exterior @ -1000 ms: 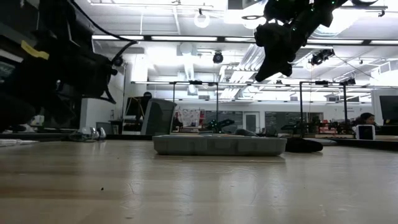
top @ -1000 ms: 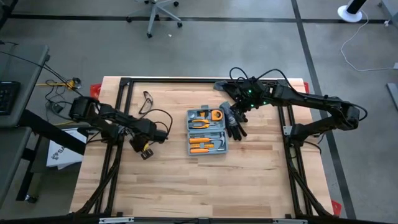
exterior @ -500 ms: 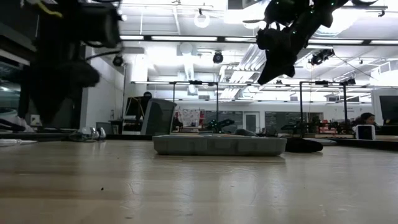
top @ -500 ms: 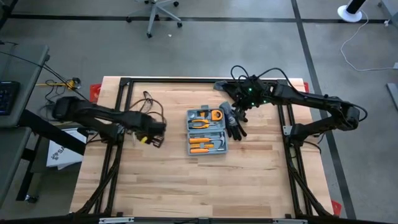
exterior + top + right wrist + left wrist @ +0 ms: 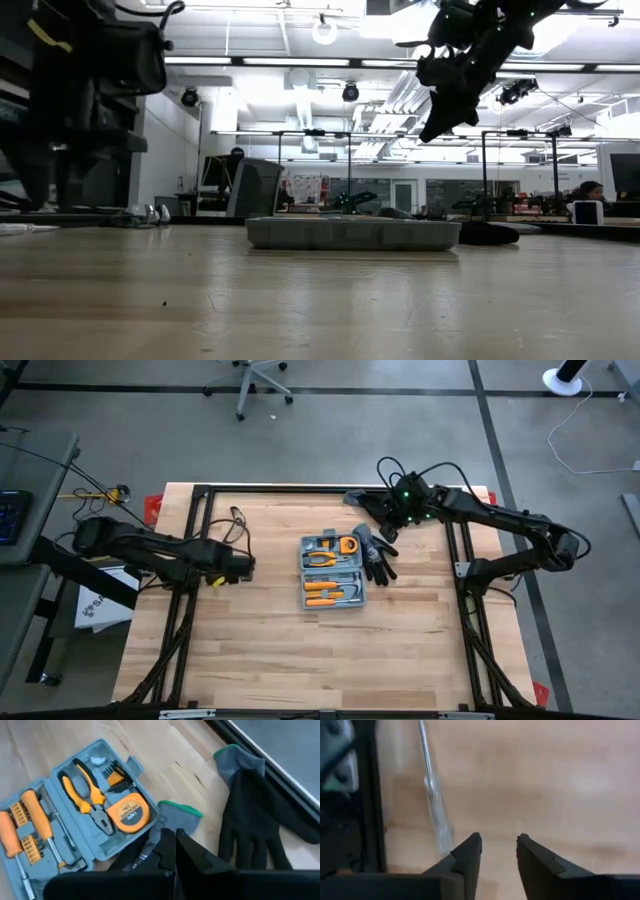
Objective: Prefit tool cases
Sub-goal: Put the transparent flat screwdriver into the gray toolbox
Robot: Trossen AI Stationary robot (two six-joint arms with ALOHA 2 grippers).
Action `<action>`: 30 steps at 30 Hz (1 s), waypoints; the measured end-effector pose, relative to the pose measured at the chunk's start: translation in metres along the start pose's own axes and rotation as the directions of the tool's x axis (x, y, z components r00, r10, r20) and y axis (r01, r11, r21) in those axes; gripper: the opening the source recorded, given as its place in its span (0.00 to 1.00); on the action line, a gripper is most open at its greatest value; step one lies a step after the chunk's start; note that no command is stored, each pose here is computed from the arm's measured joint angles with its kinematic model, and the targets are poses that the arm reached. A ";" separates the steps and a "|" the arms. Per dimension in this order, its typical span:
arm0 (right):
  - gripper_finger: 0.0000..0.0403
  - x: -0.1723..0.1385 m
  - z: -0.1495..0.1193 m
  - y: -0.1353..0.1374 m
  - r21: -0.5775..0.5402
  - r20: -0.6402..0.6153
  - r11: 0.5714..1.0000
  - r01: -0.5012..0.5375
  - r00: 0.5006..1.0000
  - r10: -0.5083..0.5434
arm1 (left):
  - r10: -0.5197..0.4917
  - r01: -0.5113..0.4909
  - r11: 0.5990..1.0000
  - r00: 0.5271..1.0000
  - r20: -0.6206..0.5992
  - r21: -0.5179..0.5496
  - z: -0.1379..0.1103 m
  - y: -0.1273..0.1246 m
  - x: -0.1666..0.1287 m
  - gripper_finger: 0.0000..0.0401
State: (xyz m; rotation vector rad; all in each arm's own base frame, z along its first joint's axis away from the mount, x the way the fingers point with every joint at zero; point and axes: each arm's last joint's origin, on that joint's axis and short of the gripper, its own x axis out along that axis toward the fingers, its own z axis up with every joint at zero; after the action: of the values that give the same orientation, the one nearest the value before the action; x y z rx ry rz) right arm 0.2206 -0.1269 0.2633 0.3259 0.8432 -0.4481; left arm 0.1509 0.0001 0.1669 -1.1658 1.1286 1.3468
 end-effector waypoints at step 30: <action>0.00 0.000 0.000 -0.004 -0.085 0.002 0.996 0.007 1.000 -0.007 | 0.500 -0.517 0.840 0.855 0.134 0.165 0.006 -0.025 -0.017 0.00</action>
State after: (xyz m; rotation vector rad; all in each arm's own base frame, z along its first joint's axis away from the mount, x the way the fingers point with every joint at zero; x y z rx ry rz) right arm 0.2188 -0.1301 0.2634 0.2441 0.8590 -0.4181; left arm 0.1758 0.0066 0.1836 -0.6726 1.5408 1.6197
